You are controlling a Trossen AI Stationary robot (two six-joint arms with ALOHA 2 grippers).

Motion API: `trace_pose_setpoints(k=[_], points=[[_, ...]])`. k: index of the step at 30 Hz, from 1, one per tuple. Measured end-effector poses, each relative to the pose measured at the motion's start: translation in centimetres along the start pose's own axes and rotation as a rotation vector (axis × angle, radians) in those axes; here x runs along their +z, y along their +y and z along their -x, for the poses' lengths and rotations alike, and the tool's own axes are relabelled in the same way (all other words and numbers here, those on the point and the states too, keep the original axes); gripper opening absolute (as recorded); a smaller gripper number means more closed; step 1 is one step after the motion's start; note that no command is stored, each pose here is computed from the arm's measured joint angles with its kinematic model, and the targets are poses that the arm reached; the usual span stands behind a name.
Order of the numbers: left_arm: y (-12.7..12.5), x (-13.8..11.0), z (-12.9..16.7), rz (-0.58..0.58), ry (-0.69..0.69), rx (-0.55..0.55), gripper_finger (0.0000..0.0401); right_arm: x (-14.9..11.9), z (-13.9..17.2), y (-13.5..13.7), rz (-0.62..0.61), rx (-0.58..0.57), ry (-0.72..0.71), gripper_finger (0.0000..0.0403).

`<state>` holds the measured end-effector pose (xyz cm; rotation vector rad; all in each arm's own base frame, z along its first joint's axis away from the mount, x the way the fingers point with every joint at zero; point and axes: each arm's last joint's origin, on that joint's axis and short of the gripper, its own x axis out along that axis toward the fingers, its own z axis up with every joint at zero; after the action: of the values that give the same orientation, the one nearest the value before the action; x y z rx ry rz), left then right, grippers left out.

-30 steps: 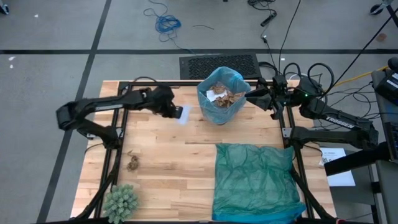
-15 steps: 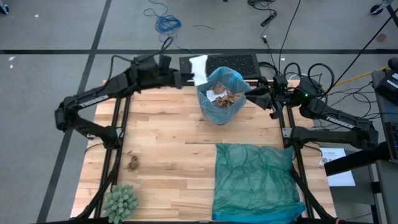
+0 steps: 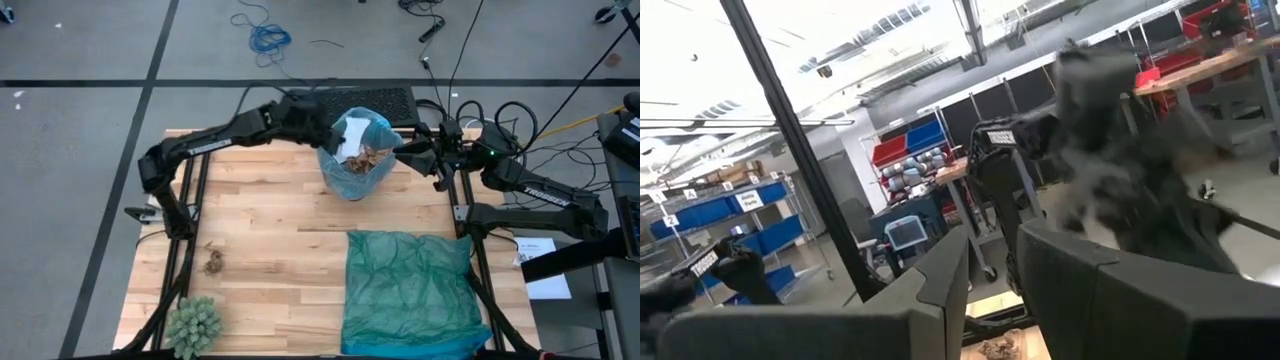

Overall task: Place trash/remove bag and relplace
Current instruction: Put the brown napkin into the black trash bin

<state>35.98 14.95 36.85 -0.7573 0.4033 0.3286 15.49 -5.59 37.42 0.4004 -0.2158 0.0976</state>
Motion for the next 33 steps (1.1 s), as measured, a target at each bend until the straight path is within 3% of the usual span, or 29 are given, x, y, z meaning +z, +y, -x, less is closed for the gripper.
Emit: trace_pose_setpoints(k=[4,9,21,28,33], points=[[1.0,-0.8,-1.3,-0.026,0.069,0.058,0.0000,0.0,0.0,0.0,-0.006,0.002,-0.001,0.0084],[1.0,-0.8,-1.8,-0.076,0.054,0.051,0.0013,0.0,0.0,0.0,-0.005,0.004,-0.001,0.0084],[0.6,0.4,-1.5,-0.105,-0.016,-0.044,0.0149,0.0,0.0,0.0,0.003,0.003,-0.001,0.0084],[-2.4,2.4,3.5,-0.260,-0.019,-0.040,0.0171,0.0,0.0,0.0,0.001,0.003,-0.001,0.0084],[-5.0,1.9,8.4,-0.359,0.124,0.122,0.0171,0.0,0.0,0.0,-0.020,0.004,-0.002,0.0084]])
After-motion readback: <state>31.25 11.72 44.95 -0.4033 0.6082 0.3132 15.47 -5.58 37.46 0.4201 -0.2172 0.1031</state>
